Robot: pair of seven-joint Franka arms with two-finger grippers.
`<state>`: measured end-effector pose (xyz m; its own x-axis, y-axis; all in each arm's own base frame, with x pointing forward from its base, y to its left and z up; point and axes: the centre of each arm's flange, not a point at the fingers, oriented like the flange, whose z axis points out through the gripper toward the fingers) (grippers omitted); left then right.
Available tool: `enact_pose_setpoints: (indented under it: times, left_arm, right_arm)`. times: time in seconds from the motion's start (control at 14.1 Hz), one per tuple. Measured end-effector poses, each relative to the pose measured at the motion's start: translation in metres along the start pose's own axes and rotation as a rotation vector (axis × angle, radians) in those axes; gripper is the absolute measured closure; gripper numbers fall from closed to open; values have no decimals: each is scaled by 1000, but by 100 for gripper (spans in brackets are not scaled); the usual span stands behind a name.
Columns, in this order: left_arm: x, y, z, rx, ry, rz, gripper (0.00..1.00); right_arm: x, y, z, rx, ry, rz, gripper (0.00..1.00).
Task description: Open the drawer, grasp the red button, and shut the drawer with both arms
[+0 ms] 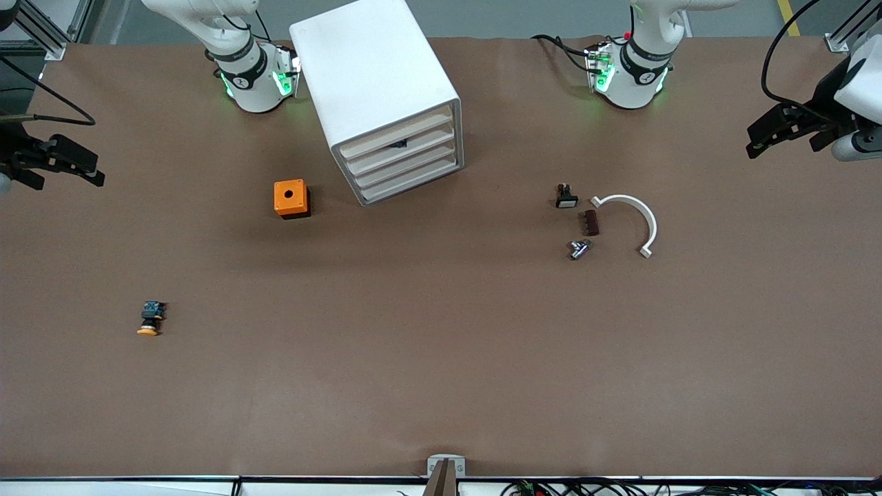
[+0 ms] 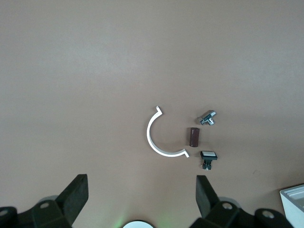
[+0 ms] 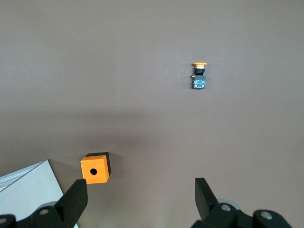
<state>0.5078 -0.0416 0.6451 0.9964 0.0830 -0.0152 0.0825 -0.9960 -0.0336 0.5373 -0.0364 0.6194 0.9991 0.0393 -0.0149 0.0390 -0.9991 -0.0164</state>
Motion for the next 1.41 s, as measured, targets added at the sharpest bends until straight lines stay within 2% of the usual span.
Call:
enact_pose_setpoints:
  times: [0.28,0.42,0.78,0.99,1.27,1.41]
  left_arm:
    - [-2,0,1,3,-15,1,0]
    - [-1,-1,7,7,-43,-1,0]
    - [36,0,85,34,-216,-49,0]
    - [57,36,141,50,-291,-232,0]
    - [61,125,218,86,-422,-543,0]
    - [61,169,258,143,-476,-693,0]
  right_arm:
    - [0,-1,0,0,-2,23,0]
    - [0,-2,0,0,-2,21,0]
    - [0,-3,0,0,-1,20,0]
    - [0,-3,0,0,-1,20,0]
    - [0,-3,0,0,-1,20,0]
    - [0,-3,0,0,-1,20,0]
